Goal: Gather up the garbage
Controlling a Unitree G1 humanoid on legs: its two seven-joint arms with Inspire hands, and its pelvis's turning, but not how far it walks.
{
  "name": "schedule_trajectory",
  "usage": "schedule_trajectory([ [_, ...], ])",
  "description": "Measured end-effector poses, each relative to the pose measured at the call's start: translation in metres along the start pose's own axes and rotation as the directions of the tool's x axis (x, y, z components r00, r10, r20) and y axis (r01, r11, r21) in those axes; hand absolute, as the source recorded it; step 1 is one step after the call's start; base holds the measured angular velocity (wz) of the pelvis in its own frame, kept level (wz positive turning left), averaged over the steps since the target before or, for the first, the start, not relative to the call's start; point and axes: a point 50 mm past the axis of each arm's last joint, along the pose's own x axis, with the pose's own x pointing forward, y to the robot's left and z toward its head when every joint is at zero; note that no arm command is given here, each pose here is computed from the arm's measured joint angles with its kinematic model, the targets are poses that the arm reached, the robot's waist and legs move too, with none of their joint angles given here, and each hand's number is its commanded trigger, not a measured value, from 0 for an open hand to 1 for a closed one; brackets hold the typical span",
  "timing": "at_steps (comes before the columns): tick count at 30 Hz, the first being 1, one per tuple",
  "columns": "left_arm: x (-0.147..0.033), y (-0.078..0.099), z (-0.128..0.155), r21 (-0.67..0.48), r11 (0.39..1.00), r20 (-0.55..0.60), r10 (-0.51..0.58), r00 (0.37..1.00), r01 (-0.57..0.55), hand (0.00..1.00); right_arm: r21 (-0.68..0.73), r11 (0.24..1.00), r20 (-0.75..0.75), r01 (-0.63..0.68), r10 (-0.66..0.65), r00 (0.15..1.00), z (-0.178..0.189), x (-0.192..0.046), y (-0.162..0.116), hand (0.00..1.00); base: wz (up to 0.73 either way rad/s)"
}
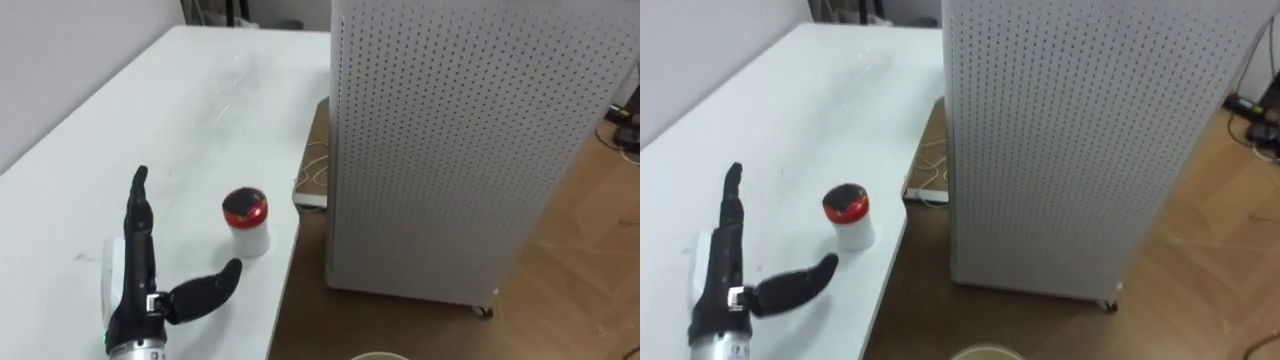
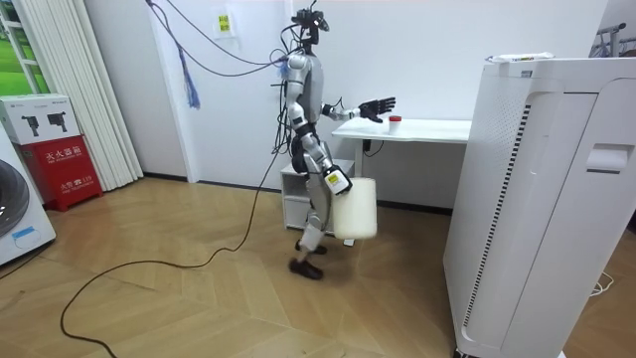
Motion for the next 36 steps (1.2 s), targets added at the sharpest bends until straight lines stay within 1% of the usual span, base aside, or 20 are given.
schedule_trajectory([
  [3, -0.005, -0.005, -0.002, 0.0, 1.0, -0.013, -0.026, 1.0, 0.026, 0.0, -0.005, 1.0, -0.011, 0.012, -0.012, 1.0, -0.004, -0.002, -0.002, 1.0, 0.38],
  [7, -0.005, -0.004, -0.003, -0.009, 1.0, -0.021, -0.023, 1.0, 0.023, 0.0, -0.007, 1.0, -0.006, -0.013, 0.013, 1.0, -0.002, -0.001, 0.0, 1.0, 0.09],
  [9, -0.005, -0.004, -0.004, -0.043, 0.999, -0.042, -0.017, 0.999, 0.015, 0.0, -0.005, 1.0, -0.005, -0.02, 0.02, 1.0, -0.002, -0.001, 0.0, 1.0, -0.05],
  [10, -0.005, -0.003, -0.006, -0.086, 0.996, -0.072, -0.004, 0.997, -0.002, 0.0, -0.003, 1.0, -0.005, -0.025, 0.025, 1.0, -0.002, -0.001, 0.001, 1.0, -0.1],
  [12, -0.006, -0.002, -0.01, -0.113, 0.993, -0.104, 0.005, 0.995, -0.017, 0.0, -0.003, 1.0, -0.003, -0.025, 0.025, 1.0, -0.001, -0.001, 0.0, 1.0, -0.09],
  [19, -0.009, -0.004, -0.018, -0.101, 0.995, -0.142, -0.039, 0.989, 0.024, 0.0, -0.006, 0.999, 0.02, -0.038, 0.038, 0.999, 0.008, 0.003, 0.002, 1.0, -0.02],
  [29, -0.011, -0.007, -0.02, -0.092, 0.994, -0.156, -0.08, 0.984, 0.066, 0.0, -0.016, 0.998, 0.047, -0.059, 0.059, 0.997, 0.015, 0.004, 0.005, 1.0, -0.02],
  [31, -0.011, -0.007, -0.022, -0.089, 0.993, -0.168, -0.093, 0.981, 0.079, 0.0, -0.008, 0.998, 0.045, -0.063, 0.063, 0.997, 0.014, 0.004, 0.009, 1.0, 0.31],
  [32, -0.011, -0.009, -0.022, -0.099, 0.992, -0.169, -0.1, 0.981, 0.084, 0.0, -0.001, 0.998, 0.042, -0.063, 0.063, 0.997, 0.013, 0.004, 0.011, 1.0, 0.83],
  [33, -0.006, -0.019, -0.013, -0.124, 0.985, -0.13, -0.134, 0.982, 0.118, 0.0, 0.015, 0.999, 0.038, -0.04, 0.039, 0.999, 0.012, 0.004, 0.006, 1.0, 0.65],
  [34, -0.005, -0.026, -0.009, -0.129, 0.981, -0.111, -0.161, 0.981, 0.146, 0.0, 0.018, 0.999, 0.008, -0.037, 0.037, 0.999, 0.007, 0.004, 0.006, 1.0, 0.39],
  [36, -0.009, -0.027, -0.012, -0.131, 0.979, -0.126, -0.174, 0.977, 0.158, 0.0, 0.006, 0.999, 0.01, -0.052, 0.052, 0.999, 0.008, 0.005, 0.01, 1.0, -0.28],
])
